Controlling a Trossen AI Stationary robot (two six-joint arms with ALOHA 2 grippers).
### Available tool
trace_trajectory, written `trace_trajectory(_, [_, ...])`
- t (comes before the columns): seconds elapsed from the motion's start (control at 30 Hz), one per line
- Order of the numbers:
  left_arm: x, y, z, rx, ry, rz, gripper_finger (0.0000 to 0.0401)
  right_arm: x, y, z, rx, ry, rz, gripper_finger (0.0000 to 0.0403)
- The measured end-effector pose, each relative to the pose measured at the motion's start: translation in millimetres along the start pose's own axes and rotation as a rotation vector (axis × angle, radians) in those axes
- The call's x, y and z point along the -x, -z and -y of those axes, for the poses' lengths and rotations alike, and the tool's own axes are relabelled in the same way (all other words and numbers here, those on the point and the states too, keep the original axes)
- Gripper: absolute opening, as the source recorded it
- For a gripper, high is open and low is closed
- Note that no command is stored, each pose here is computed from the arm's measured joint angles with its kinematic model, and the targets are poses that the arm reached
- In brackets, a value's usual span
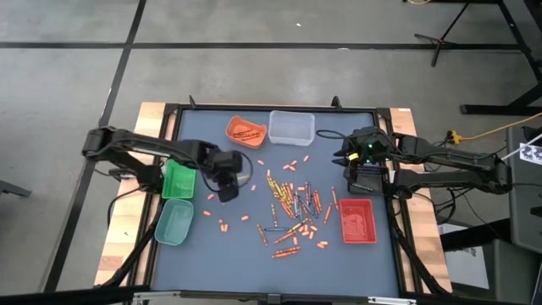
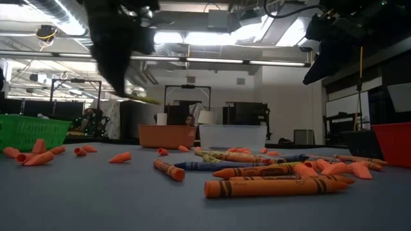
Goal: Sort crayons
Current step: Put the yellow crayon into the green bin
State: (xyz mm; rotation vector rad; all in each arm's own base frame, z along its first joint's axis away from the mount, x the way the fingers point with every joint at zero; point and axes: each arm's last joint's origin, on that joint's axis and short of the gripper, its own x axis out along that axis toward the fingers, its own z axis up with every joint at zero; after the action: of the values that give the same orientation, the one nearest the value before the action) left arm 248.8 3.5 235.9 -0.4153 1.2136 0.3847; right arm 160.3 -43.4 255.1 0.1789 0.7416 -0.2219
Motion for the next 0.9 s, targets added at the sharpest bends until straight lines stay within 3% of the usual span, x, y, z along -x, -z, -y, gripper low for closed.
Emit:
trace_trajectory(0.27, [22.6, 35.5, -12.4, 0.402, -0.252, -0.116, 0.0007, 0.0, -0.3, 0.0, 0.0, 0.001, 0.003, 0.012])
trace_trajectory(0.5, [29.9, 55.5, -16.3, 0.649, -0.444, -0.203, 0.0008, 0.0, -0.6, 0.0, 0.0, 0.002, 0.006, 0.012])
trace_trajectory(0.9, [34.2, 62.6, -18.2, 0.684, -0.514, -0.243, 0.0008, 0.0, -0.6, 0.0, 0.0, 0.002, 0.006, 0.012])
